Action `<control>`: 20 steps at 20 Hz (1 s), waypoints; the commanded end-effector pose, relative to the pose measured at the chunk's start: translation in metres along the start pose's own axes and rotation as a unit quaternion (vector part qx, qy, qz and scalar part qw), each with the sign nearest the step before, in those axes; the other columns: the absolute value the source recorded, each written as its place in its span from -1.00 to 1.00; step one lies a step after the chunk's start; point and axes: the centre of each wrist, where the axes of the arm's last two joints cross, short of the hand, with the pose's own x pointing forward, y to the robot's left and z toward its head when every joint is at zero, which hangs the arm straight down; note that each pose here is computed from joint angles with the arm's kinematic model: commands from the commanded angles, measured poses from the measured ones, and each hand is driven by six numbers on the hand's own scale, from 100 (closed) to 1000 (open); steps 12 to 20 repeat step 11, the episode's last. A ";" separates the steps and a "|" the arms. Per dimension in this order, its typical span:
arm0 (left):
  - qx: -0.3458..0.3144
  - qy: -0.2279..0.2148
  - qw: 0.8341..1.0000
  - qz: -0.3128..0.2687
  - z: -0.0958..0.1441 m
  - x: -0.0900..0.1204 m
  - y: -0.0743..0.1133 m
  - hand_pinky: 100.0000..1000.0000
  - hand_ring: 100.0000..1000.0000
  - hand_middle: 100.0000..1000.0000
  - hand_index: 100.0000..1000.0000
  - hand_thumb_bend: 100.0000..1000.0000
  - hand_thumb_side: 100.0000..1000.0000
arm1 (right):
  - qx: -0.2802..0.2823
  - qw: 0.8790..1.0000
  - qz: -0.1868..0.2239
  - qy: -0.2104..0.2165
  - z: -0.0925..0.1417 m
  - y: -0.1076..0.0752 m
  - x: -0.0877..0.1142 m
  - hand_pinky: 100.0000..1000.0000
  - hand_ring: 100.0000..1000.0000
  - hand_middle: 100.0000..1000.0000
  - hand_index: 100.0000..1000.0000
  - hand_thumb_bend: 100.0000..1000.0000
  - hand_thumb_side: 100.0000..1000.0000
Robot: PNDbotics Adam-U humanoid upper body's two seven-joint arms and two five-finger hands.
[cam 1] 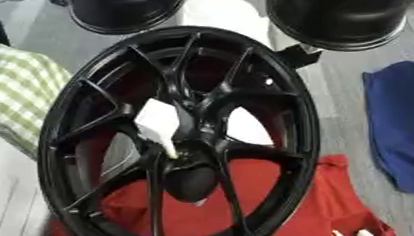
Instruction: Pull the pin out of the wheel hub.
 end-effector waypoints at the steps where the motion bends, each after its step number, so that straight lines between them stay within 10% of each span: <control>1: 0.041 -0.022 0.998 0.049 0.010 0.007 -0.003 0.05 -0.07 -0.14 0.25 -1.00 0.37 | 0.005 1.000 -0.002 -0.012 -0.007 0.000 0.007 0.04 0.24 0.10 0.26 -0.06 -0.54; 11: 0.036 0.078 0.967 0.238 0.050 -0.047 -0.120 0.04 -0.08 -0.15 0.26 -1.00 0.71 | 0.016 1.000 -0.011 -0.007 -0.003 0.008 0.007 0.04 0.23 0.10 0.26 -0.06 -0.54; 20: 0.036 0.078 0.967 0.238 0.050 -0.047 -0.120 0.04 -0.08 -0.15 0.26 -1.00 0.71 | 0.016 1.000 -0.011 -0.007 -0.003 0.008 0.007 0.04 0.23 0.10 0.26 -0.06 -0.54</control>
